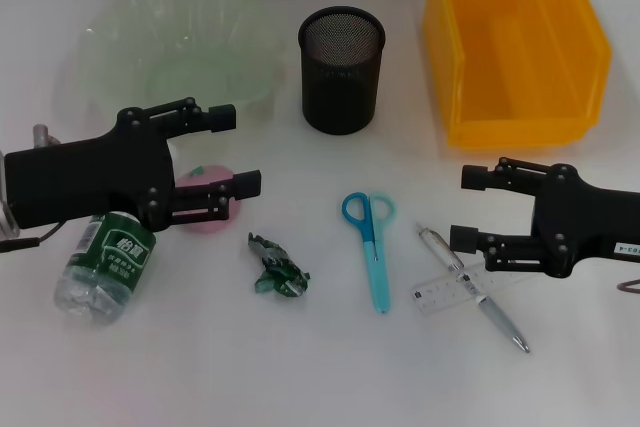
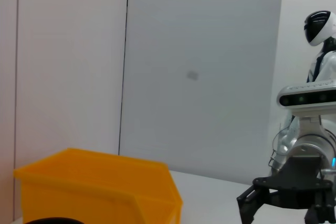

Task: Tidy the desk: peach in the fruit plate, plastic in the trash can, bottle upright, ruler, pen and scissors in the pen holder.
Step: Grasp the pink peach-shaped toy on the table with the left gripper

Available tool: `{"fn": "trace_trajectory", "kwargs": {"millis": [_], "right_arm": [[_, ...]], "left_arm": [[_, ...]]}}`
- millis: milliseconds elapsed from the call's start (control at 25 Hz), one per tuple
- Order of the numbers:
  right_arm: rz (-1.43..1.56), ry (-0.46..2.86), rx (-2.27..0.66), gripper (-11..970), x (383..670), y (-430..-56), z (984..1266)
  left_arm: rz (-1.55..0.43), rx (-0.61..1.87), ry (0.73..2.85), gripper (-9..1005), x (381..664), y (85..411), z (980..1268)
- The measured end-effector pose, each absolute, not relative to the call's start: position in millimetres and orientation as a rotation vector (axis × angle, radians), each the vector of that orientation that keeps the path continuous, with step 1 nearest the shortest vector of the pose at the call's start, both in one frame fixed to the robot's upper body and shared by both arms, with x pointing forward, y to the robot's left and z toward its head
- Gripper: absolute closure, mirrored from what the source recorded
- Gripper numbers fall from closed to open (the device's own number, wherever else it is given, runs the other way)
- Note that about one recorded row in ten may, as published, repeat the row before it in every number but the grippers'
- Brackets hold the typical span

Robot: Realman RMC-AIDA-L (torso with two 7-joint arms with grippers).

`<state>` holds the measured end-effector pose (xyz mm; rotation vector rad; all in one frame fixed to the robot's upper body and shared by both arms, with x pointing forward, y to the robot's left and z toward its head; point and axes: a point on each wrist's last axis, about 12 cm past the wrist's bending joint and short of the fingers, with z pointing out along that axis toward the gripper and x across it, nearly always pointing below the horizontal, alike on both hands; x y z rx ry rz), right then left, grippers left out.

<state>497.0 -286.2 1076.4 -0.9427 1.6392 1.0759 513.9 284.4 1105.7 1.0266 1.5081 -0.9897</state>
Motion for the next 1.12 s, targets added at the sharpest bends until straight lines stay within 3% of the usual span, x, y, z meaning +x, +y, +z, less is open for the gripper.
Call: {"fn": "trace_trajectory", "kwargs": {"millis": [1120], "right_arm": [[1.077, 1.656, -0.922, 145, 497.3, -284.1, 1071.6]], "left_arm": [[-0.998, 1.038, 1.523, 234, 513.2, 278.6, 1102.3]]}}
